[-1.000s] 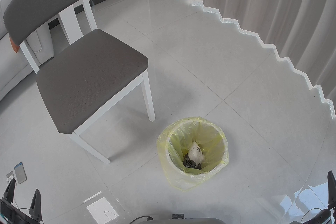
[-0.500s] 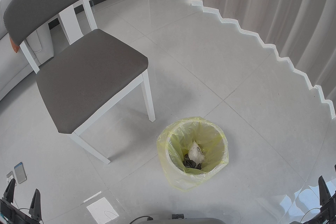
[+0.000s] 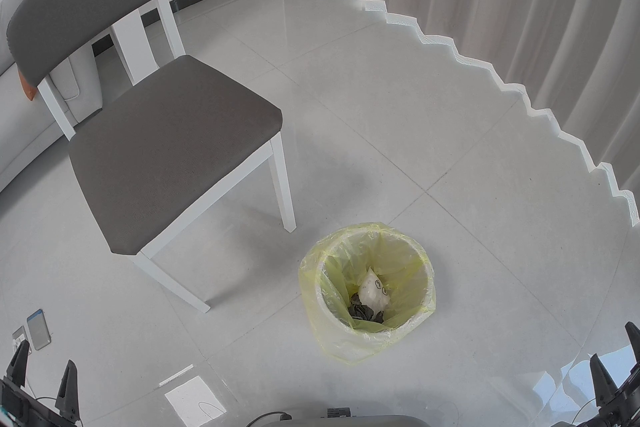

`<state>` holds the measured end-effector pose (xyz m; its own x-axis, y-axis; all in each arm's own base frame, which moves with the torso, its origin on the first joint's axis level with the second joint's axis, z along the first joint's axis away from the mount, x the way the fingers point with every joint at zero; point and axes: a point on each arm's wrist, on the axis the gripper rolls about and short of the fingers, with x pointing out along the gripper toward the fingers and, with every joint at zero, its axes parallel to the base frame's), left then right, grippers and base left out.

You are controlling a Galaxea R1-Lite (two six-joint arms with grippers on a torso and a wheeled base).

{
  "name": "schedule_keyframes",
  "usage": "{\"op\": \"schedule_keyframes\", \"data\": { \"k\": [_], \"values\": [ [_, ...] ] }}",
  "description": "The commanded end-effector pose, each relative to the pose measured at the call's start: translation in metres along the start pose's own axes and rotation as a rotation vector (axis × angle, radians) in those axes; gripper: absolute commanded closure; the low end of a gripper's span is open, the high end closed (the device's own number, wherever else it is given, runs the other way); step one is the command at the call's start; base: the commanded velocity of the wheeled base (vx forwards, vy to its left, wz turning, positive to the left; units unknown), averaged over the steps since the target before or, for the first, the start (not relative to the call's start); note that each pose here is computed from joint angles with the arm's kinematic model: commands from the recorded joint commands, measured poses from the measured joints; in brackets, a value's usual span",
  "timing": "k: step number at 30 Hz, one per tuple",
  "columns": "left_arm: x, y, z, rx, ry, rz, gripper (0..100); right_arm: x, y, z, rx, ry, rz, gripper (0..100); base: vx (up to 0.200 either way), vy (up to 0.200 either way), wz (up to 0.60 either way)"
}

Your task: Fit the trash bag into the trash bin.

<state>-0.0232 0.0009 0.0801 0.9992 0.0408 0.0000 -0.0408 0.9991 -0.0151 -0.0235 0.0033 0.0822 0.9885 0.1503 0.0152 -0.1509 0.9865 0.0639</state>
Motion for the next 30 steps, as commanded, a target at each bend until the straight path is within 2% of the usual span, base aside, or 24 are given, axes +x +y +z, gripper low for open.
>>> {"op": "schedule_keyframes", "data": {
  "k": [1, 5, 7, 10, 13, 15, 17, 20, 22, 30],
  "values": [
    [0.0006, 0.0001, -0.0047, 0.000, 0.009, 0.001, 0, -0.0004, -0.0010, 0.0007, -0.018, -0.013, -0.047, 0, 0.000, 0.000, 0.00],
    [0.0006, 0.0001, -0.0047, 0.000, 0.009, 0.001, 0, 0.0008, -0.0013, 0.0015, -0.118, -0.051, -0.055, 0, 0.000, 0.000, 0.00],
    [0.0006, 0.0001, -0.0047, 0.000, 0.009, 0.001, 0, 0.0008, -0.0016, 0.0025, -0.111, -0.064, -0.070, 0, 0.000, 0.000, 0.00],
    [0.0006, 0.0001, -0.0047, 0.000, 0.009, 0.001, 0, 0.0002, -0.0026, 0.0005, -0.081, -0.029, -0.115, 0, 0.000, 0.000, 0.00],
    [0.0006, 0.0001, -0.0047, 0.000, 0.009, 0.001, 0, -0.0035, -0.0078, 0.0016, -0.063, 0.006, -0.374, 0, 0.000, 0.000, 0.00],
    [0.0006, 0.0001, -0.0047, 0.000, 0.009, 0.001, 0, -0.0038, -0.0086, 0.0020, -0.018, -0.008, -0.413, 0, 0.000, 0.000, 0.00],
    [0.0006, 0.0001, -0.0047, 0.000, 0.009, 0.001, 0, -0.0036, -0.0085, 0.0019, 0.007, -0.014, -0.402, 0, 0.000, 0.000, 0.00],
    [0.0006, 0.0001, -0.0047, 0.000, 0.009, 0.001, 0, -0.0023, -0.0041, 0.0012, 0.002, 0.003, -0.201, 0, 0.000, 0.000, 0.00],
    [0.0006, 0.0001, -0.0047, 0.000, 0.009, 0.001, 0, -0.0019, -0.0030, 0.0011, 0.001, 0.006, -0.147, 0, 0.000, 0.000, 0.00],
    [0.0006, 0.0001, -0.0047, 0.000, 0.009, 0.001, 0, -0.0017, -0.0019, 0.0009, -0.014, 0.013, -0.097, 0, 0.000, 0.000, 0.00]
  ]
}}
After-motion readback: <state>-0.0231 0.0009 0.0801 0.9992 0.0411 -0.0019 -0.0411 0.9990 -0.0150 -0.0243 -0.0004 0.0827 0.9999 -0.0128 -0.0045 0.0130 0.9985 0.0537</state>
